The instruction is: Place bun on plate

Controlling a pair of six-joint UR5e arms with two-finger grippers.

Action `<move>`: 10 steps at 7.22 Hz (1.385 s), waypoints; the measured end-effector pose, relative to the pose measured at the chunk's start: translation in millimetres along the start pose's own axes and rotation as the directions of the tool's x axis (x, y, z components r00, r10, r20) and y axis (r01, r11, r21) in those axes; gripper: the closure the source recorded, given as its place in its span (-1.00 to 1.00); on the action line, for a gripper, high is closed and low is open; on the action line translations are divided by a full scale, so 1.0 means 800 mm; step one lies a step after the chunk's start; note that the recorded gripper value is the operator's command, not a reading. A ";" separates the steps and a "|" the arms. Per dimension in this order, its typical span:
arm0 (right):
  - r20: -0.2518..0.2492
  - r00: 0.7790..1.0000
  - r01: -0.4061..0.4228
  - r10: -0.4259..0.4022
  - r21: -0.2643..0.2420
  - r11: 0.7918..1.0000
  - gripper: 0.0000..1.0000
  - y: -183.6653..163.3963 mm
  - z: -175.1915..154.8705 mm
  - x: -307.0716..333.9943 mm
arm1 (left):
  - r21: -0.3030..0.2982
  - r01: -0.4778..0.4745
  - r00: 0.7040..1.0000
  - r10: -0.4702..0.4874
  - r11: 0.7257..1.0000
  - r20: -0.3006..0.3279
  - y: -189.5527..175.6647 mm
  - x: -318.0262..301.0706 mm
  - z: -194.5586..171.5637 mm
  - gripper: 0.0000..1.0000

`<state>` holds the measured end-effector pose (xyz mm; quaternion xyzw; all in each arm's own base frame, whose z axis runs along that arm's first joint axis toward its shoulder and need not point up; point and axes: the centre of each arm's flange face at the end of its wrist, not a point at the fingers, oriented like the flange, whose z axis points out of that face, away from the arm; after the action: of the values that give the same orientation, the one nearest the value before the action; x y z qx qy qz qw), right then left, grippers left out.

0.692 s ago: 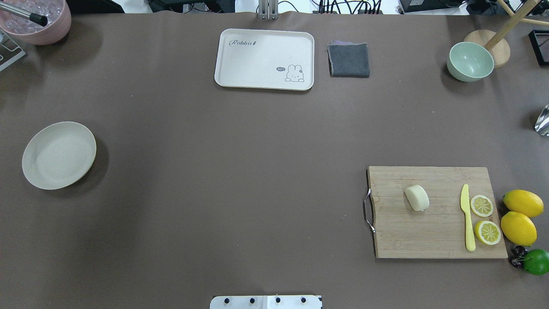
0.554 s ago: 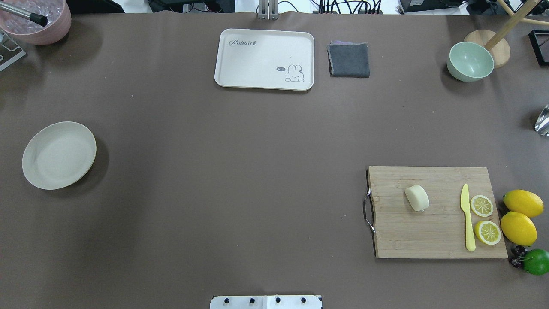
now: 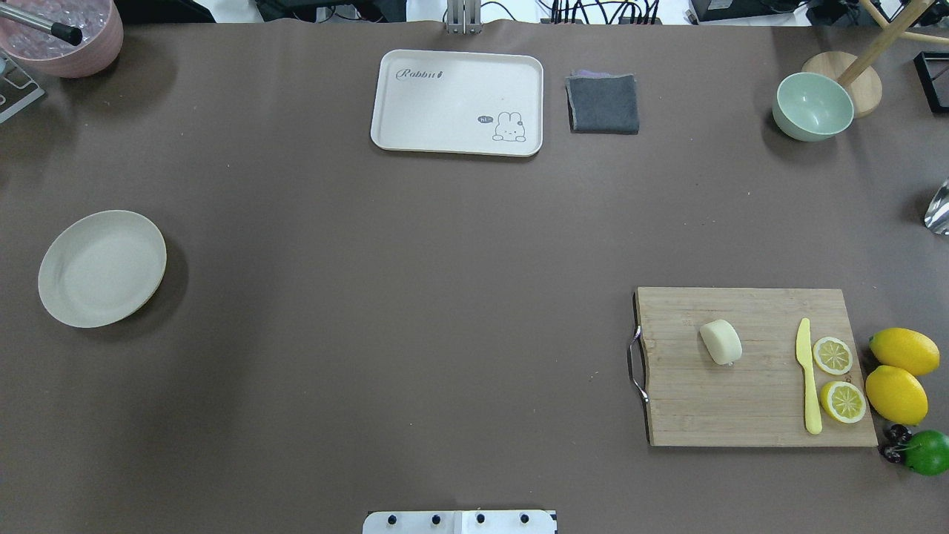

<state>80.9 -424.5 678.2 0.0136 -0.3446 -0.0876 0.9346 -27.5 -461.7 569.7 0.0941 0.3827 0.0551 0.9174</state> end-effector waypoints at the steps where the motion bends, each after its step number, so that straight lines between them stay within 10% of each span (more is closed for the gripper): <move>1: 0.001 1.000 -0.002 0.002 -0.003 1.000 -1.00 0.001 0.002 0.001 | -0.002 0.007 1.000 -0.007 1.000 0.000 0.002 -0.004 0.000 -0.95; 10: 0.008 0.999 -0.036 0.036 0.013 0.999 -1.00 -0.029 -0.007 -0.004 | -0.115 -0.006 1.000 0.007 0.993 0.004 0.046 -0.034 -0.001 -0.95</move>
<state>78.3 -447.3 669.9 0.0131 -0.3488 -0.0684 0.9346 -48.4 -430.3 595.8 0.0424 0.3768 0.0798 0.9219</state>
